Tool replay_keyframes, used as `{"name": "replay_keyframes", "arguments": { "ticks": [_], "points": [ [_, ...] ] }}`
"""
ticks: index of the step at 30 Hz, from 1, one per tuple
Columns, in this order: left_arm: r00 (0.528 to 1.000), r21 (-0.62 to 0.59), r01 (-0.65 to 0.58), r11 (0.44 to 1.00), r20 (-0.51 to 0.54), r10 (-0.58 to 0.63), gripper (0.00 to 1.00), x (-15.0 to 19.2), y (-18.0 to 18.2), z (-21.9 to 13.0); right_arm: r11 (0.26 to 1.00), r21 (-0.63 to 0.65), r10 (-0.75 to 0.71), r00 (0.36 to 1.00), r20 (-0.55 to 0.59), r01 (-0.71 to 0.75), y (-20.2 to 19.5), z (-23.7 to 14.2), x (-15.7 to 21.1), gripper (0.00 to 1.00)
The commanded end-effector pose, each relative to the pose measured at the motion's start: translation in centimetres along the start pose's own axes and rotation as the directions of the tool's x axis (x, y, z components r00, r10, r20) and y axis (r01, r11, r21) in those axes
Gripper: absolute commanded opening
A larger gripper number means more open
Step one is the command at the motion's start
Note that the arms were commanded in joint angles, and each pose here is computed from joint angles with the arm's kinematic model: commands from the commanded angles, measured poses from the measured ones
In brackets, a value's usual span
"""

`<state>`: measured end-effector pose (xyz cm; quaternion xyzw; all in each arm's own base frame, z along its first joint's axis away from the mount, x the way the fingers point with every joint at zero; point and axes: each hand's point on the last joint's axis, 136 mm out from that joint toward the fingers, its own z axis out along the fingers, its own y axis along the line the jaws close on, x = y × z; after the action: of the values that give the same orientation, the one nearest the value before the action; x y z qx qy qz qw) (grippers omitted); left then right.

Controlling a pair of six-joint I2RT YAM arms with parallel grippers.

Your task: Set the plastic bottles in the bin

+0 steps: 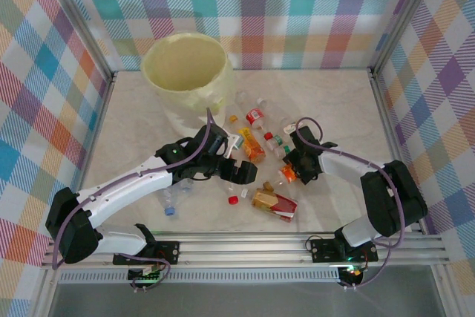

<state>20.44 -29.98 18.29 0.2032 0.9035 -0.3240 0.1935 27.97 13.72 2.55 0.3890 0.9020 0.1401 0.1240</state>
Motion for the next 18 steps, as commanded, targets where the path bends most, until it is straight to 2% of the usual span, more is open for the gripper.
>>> {"name": "replay_keyframes", "arguments": {
  "ticks": [1,11,15,18],
  "points": [
    [0.999,0.036,-0.027,0.999,0.037,0.025,1.00,-0.9,-1.5,-0.7,0.986,-0.163,-0.025,0.999,-0.022,0.021,4.8,-0.8,0.4,0.62],
    [0.997,0.032,0.024,0.999,0.067,-0.026,1.00,-1.6,-1.2,-0.3,0.981,-0.167,-0.088,0.991,0.098,0.103,5.7,-4.3,-1.7,0.58],
    [0.996,0.079,0.014,0.997,0.083,-0.021,0.98,-1.7,-1.9,-0.4,0.954,-0.206,-0.187,0.968,0.166,0.220,6.9,-6.9,-2.5,0.59],
    [0.998,0.125,-0.004,0.992,0.063,-0.004,0.96,-1.5,-2.7,-0.2,0.905,-0.271,-0.278,0.938,0.209,0.329,8.7,-9.2,-2.5,0.59]
  ]
}}
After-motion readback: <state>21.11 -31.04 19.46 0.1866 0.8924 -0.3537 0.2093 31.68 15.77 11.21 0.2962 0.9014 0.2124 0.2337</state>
